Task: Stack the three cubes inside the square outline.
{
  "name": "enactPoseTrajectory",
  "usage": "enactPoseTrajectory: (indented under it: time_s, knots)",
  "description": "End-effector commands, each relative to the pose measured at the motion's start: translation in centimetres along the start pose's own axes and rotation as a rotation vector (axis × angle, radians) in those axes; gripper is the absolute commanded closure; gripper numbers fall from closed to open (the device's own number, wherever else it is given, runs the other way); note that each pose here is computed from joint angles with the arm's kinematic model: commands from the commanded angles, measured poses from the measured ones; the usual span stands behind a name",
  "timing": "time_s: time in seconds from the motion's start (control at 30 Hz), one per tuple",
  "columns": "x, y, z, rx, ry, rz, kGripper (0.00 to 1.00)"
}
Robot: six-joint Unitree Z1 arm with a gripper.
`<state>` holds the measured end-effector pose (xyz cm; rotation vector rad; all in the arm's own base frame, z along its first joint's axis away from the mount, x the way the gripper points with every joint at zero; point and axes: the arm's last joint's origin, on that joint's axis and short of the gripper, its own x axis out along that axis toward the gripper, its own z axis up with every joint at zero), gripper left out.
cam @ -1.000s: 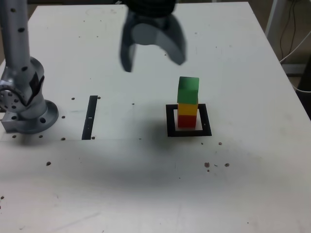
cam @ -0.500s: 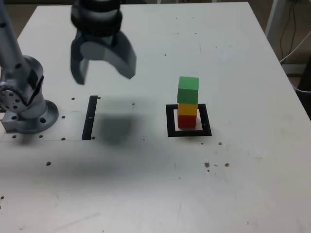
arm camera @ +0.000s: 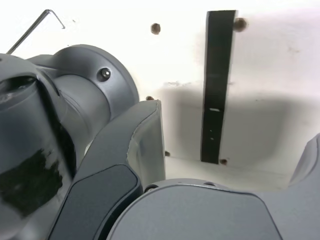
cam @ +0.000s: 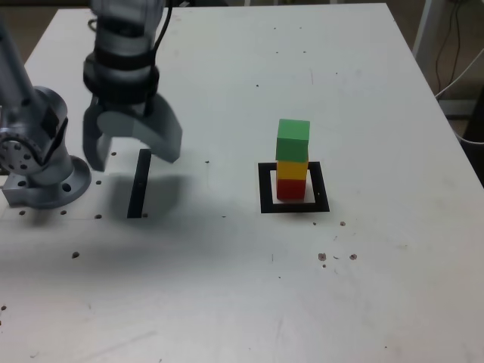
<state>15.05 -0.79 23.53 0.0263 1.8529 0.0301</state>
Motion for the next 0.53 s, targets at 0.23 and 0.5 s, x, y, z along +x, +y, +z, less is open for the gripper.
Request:
enactPoseTrajectory:
  time_s: [0.23, 0.5]
  knots:
    - [0.47, 0.0, 0.01, -0.003, -0.01, -0.004, 0.0]
    - [0.36, 0.02, 0.16, -0.003, -0.021, 0.001, 0.0]
